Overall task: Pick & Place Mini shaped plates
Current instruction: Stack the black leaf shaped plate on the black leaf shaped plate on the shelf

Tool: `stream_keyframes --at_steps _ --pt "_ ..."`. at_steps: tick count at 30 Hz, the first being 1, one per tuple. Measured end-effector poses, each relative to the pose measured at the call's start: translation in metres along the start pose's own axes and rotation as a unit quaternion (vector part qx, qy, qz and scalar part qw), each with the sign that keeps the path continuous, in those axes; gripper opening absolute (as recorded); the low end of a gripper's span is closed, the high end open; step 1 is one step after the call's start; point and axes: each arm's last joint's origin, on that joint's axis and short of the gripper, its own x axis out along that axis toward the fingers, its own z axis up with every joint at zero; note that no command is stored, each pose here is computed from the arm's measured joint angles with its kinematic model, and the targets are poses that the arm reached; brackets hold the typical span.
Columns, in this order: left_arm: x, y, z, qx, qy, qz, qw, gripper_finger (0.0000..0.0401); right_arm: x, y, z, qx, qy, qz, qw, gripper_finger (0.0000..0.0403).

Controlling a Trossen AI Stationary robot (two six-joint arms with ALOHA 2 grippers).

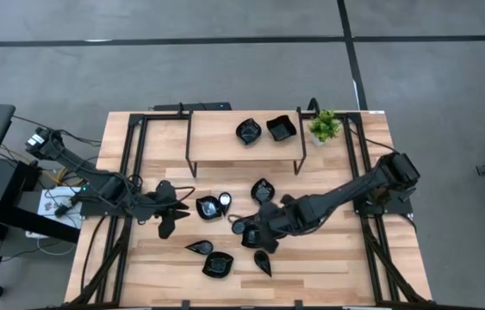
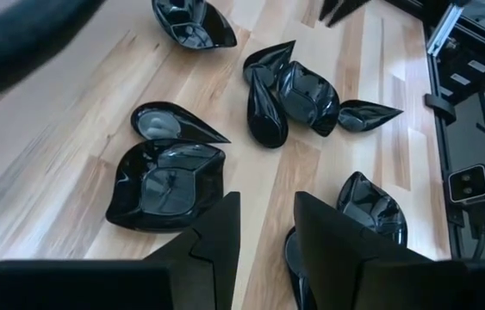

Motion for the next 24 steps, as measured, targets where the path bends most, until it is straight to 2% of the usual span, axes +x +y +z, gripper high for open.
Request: stream_keyframes --at_steps 6,9,12,16,24 --pt "0.000 0.000 0.000 -0.001 -0.002 -0.002 1.000 0.0113 0.002 -0.031 0.009 0.127 -0.023 -0.129 0.983 0.0044" --pt "0.000 -0.001 0.001 -0.003 -0.004 -0.004 1.000 0.0113 0.004 -0.045 0.021 0.158 -0.021 -0.155 0.975 0.0044" --pt "0.000 -0.001 0.001 -0.003 -0.005 -0.004 1.000 0.0113 0.007 -0.053 0.031 0.168 -0.025 -0.156 0.973 0.0044" --pt "0.000 -0.001 0.001 -0.006 -0.006 -0.006 1.000 0.0113 -0.003 -0.050 0.033 0.163 -0.034 -0.125 0.978 0.0044" --pt "0.000 -0.002 0.002 -0.006 -0.007 -0.008 1.000 0.0113 -0.061 -0.045 0.018 0.148 -0.147 -0.051 0.977 0.0037"
